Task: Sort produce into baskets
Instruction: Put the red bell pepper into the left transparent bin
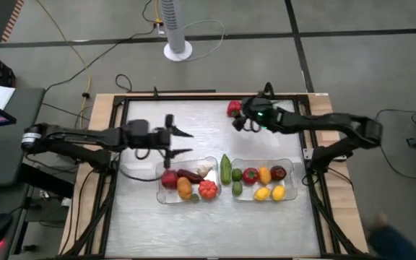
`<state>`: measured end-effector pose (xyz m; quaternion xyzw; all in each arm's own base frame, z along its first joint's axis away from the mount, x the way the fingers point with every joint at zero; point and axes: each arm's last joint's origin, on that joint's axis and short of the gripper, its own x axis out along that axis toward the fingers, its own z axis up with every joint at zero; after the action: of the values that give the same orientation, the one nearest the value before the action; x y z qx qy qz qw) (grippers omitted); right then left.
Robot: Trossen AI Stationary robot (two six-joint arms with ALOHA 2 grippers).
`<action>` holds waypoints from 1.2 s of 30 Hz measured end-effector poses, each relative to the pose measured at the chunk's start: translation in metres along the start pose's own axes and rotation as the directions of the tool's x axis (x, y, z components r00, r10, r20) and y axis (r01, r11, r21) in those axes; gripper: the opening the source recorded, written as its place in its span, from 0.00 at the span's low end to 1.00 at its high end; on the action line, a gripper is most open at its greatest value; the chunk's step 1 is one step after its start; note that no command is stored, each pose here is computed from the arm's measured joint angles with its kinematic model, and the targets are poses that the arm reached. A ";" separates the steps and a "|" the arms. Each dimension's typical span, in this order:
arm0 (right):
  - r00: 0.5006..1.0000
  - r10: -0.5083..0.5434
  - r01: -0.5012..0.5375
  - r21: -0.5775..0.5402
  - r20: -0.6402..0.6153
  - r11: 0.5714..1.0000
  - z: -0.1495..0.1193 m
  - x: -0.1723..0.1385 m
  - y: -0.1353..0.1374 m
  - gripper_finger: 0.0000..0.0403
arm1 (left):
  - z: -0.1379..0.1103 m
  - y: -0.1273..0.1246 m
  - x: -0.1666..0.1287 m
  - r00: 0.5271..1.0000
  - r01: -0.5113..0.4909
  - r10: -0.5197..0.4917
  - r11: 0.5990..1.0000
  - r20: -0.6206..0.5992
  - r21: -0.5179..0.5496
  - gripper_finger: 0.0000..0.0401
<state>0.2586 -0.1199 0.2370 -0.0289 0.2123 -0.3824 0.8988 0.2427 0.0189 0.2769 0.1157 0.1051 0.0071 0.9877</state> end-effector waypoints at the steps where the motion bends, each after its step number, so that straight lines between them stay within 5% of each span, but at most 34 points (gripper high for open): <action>1: 0.999 -0.013 0.013 -0.006 -0.029 1.000 -0.004 0.011 0.000 0.77 | 0.005 0.001 -0.008 0.999 -0.025 0.025 1.000 0.045 0.009 0.52; 7: 0.988 -0.097 0.096 -0.017 -0.123 0.995 -0.001 0.070 -0.013 0.77 | 0.028 0.007 -0.057 0.973 -0.129 0.120 0.991 0.198 0.038 0.50; 20: 0.908 -0.011 0.018 0.012 -0.418 1.000 -0.021 0.131 -0.019 0.98 | 0.013 0.002 -0.079 0.996 -0.088 0.089 0.996 0.027 -0.028 0.50; 24: 0.854 -0.019 0.015 -0.012 -0.520 1.000 -0.042 0.139 -0.019 0.95 | 0.009 0.001 -0.079 0.997 -0.082 0.081 0.996 -0.013 -0.044 0.50; 36: 0.828 -0.056 0.044 -0.035 -0.557 0.998 -0.050 0.140 -0.011 0.81 | 0.009 0.001 -0.079 0.997 -0.081 0.080 0.995 -0.017 -0.066 0.50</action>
<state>0.3169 -0.2201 0.1438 0.0690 0.4684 -0.3952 0.7872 0.1678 0.0151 0.3020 0.0866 0.1071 0.0511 0.9892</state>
